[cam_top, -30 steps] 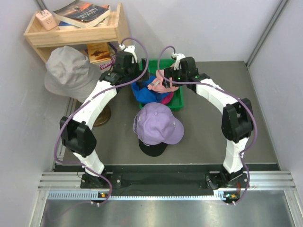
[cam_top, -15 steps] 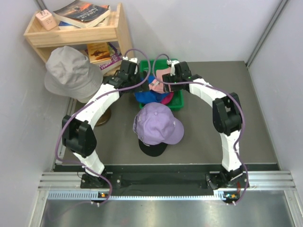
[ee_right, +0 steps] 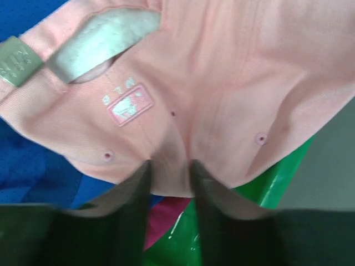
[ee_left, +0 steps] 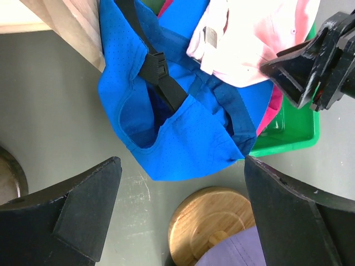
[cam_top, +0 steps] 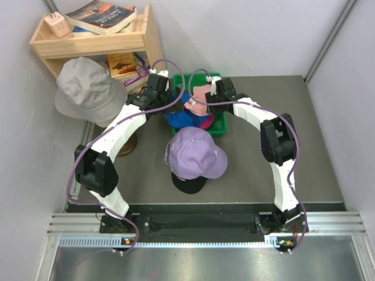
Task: Stack the hats
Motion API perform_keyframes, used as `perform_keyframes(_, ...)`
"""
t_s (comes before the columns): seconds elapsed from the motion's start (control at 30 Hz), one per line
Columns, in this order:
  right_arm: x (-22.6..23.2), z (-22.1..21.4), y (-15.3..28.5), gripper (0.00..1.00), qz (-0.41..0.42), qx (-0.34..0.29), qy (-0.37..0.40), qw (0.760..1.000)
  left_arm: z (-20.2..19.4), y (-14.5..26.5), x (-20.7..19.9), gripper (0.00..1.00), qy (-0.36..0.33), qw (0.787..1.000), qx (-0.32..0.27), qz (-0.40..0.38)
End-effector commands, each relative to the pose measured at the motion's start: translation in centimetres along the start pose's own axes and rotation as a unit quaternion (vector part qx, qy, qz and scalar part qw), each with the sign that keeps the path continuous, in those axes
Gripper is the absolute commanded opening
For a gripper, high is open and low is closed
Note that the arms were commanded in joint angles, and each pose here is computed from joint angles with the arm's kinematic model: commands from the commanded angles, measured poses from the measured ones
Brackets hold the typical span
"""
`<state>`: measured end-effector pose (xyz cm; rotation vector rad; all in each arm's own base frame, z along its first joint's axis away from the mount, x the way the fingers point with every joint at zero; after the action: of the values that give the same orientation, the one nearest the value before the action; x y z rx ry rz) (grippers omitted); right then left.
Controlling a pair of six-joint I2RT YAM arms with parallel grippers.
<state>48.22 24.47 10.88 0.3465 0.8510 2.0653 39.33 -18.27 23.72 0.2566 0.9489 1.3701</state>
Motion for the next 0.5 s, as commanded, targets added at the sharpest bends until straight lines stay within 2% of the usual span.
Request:
perform_keyframes(0.0, -1.3, 2.1, -0.2, 0.27, -0.006, -0.035, 0.001, 0.999, 1.6, 2.0, -1.1, 0.96, 0.002, 0.999, -0.031, -0.017)
perform_keyframes(0.03, -1.4, 2.1, -0.3, 0.23, -0.003, -0.034, 0.0, 0.999, 1.7, 2.0, -1.1, 0.96, 0.002, 0.999, -0.033, -0.018)
perform_keyframes(0.07, -1.3, 2.2, -0.3, 0.13, 0.002, -0.036, -0.001, 0.999, 1.8, 2.0, -1.2, 0.96, 0.002, 0.999, -0.033, -0.018)
perform_keyframes(0.17, -1.4, 2.7, 0.2, 0.0, 0.01, -0.041, 0.002, 0.999, 2.2, 2.2, -1.5, 0.96, -0.002, 0.999, -0.036, -0.024)
perform_keyframes(0.3, -1.3, 4.7, 2.0, 0.0, 0.011, -0.072, 0.01, 0.997, 2.5, 2.5, -2.0, 0.96, -0.004, 0.999, -0.04, -0.036)
perform_keyframes(0.47, -1.6, 10.0, 8.2, 0.0, -0.011, -0.155, 0.005, 0.988, 4.1, 4.0, -3.7, 0.96, -0.005, 0.996, -0.059, -0.074)
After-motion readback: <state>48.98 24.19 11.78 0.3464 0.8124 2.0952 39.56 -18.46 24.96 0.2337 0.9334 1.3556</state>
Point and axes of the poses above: each gripper's point midway between its finger pads, its own y axis back along the fingers, its own x axis along the line the jaws close on, z = x × y, the point moved 4 cm from there along y, back along the fingers, and after that the axes turned 15 degrees about y, right-handed, at the moved point
